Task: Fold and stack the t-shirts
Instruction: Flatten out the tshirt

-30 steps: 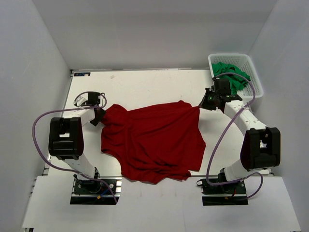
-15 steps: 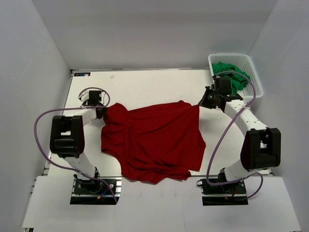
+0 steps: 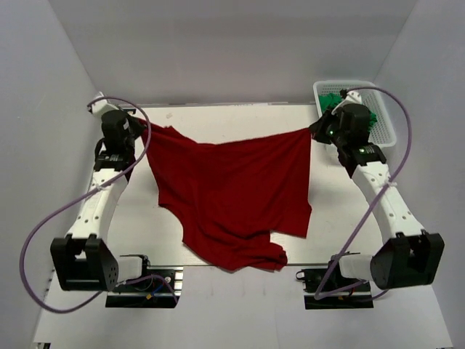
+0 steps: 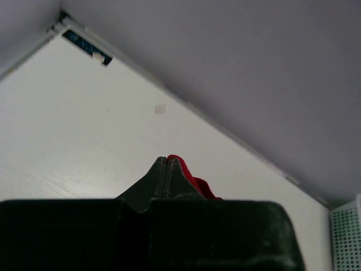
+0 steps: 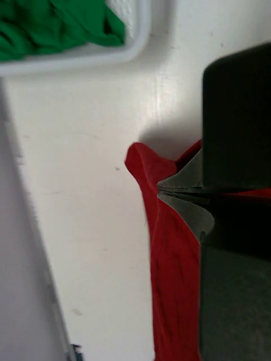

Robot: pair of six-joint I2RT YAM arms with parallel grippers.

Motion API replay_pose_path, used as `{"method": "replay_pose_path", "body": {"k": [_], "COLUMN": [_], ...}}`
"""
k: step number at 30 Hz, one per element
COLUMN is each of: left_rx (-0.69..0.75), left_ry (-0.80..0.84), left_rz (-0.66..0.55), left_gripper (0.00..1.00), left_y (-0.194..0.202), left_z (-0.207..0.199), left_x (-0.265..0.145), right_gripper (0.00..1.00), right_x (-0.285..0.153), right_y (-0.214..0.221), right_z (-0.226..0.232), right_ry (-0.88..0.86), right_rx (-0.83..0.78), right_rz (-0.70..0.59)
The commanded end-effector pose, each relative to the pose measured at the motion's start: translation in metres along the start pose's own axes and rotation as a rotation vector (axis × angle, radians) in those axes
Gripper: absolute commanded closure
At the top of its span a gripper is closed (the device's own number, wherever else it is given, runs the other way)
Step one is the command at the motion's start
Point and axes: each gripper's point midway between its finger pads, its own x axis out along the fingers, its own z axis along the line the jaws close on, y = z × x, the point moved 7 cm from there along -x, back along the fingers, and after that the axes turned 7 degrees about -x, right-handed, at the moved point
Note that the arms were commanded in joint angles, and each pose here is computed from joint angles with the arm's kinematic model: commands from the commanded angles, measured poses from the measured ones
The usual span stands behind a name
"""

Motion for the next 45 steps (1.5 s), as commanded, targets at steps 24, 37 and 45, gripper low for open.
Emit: {"method": "replay_pose_path", "body": {"k": [24,37,45], "left_rx": [0.045,0.094,0.118], "left_ry": [0.496,0.69,0.737], "left_rz": [-0.812,-1.041,-1.06], "left_gripper": [1.0,1.0,1.0], "left_y": [-0.254,-0.295,-0.289], "left_z": [-0.115,-0.114,-0.108], "left_x": [-0.253,-0.395,-0.416], "right_gripper": [1.0,1.0,1.0], "right_x": [-0.244,-0.388,-0.404], "right_y": [-0.175,-0.173,-0.159], "right_z": [0.065,0.088,0.089], "right_ry": [-0.141,-0.209,-0.232], "right_rx": [-0.435,-0.569,-0.571], "right_rz": [-0.849,-1.135,-1.165]}}
